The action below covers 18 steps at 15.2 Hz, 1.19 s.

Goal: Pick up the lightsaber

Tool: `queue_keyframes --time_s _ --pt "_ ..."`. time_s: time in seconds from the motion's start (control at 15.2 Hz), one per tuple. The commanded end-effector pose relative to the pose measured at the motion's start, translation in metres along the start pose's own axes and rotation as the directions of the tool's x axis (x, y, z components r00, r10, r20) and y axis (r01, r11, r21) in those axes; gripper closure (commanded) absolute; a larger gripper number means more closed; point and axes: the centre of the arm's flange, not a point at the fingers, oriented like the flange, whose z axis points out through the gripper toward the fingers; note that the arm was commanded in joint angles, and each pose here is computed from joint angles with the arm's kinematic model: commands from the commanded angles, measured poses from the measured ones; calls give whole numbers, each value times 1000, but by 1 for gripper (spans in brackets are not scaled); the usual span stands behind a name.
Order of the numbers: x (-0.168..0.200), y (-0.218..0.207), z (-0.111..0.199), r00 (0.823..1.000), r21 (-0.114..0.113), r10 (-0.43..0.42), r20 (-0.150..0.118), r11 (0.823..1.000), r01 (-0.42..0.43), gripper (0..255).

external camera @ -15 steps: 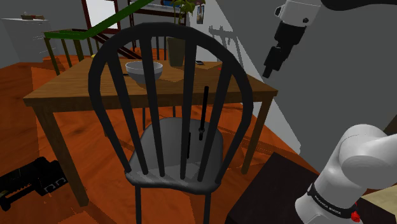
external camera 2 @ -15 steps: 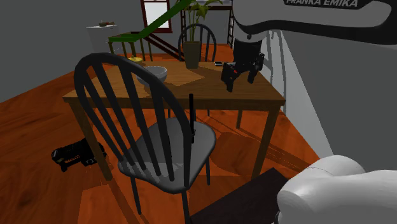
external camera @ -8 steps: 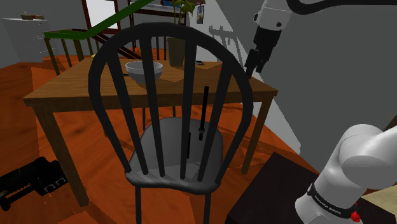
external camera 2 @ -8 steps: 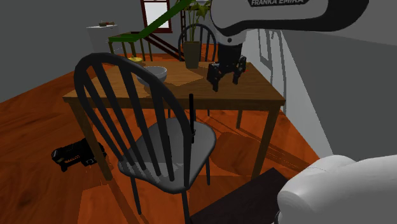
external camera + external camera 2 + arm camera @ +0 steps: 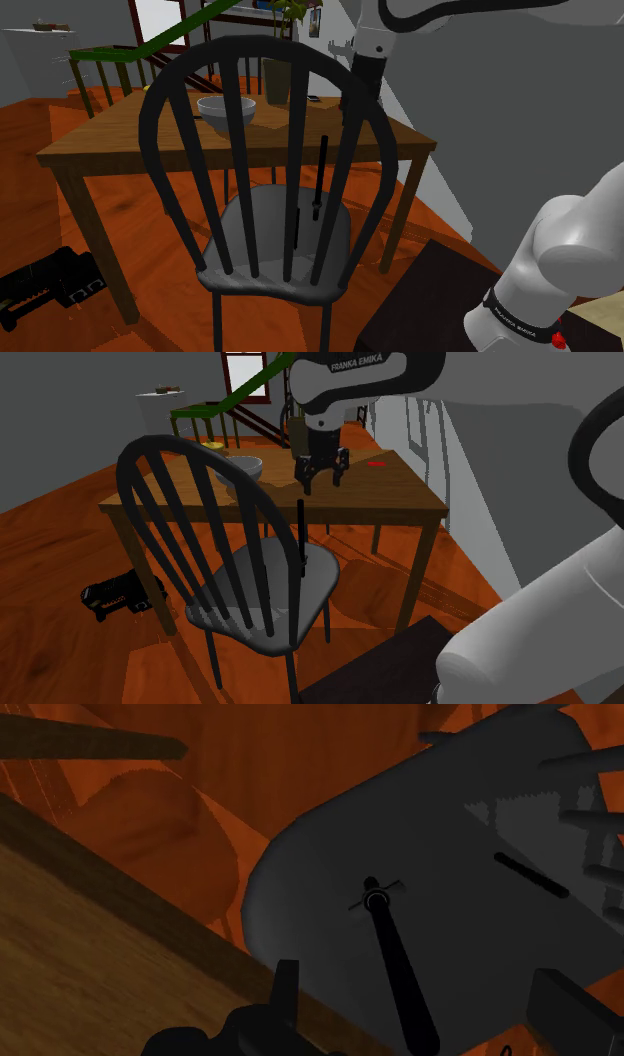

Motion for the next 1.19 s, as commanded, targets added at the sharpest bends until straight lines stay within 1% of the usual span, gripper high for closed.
queue_keyframes --time_s 0.0,0.26,0.33,0.79,0.92,0.99,1.12 --pt "27 -7 12 1000 17 -7 14 1000 7 0" --pt "77 -18 33 999 50 -20 42 999 18 0" --pt "83 -19 36 999 53 -22 44 998 20 0" --pt "80 -20 72 999 53 -22 44 998 20 0" --pt "80 -20 75 999 53 -22 44 998 20 0" --pt "80 -20 75 999 53 -22 44 998 20 255" --pt "80 -20 75 999 53 -22 44 998 20 255"
